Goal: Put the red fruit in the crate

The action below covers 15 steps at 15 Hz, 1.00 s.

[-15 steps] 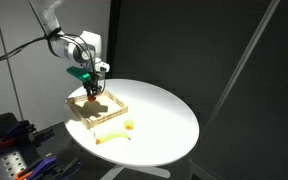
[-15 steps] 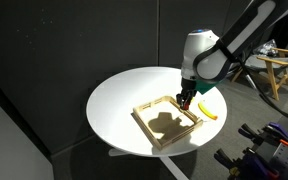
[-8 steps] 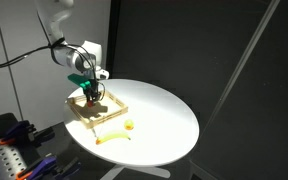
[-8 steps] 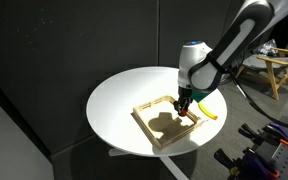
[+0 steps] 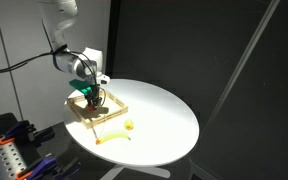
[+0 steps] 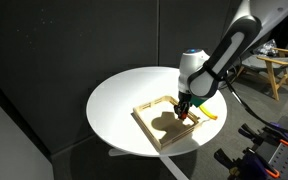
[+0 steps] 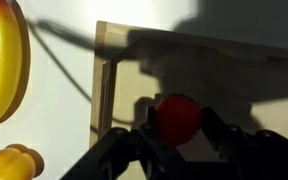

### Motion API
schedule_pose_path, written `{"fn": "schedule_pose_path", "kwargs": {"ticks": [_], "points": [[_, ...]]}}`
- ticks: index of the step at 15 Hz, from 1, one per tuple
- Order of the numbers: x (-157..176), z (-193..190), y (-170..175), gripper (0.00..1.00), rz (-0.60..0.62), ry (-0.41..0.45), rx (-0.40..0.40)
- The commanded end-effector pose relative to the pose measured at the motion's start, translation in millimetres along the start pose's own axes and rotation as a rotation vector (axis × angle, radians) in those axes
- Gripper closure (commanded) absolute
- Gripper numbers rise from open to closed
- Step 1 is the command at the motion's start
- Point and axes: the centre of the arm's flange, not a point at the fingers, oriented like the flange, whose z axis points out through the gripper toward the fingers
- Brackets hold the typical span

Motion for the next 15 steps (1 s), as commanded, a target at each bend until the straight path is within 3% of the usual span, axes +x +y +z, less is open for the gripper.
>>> {"fn": "schedule_pose_path", "kwargs": {"ticks": [1, 2, 6, 15], "points": [[7, 3, -1, 0.76, 0.007, 0.018, -0.018], [8, 3, 0, 0.32, 0.006, 0.019, -0.021], [7, 3, 0, 0.03, -0.001, 0.016, -0.025], [-5, -53, 5, 0.00, 0.011, -0.004, -0.023]]}}
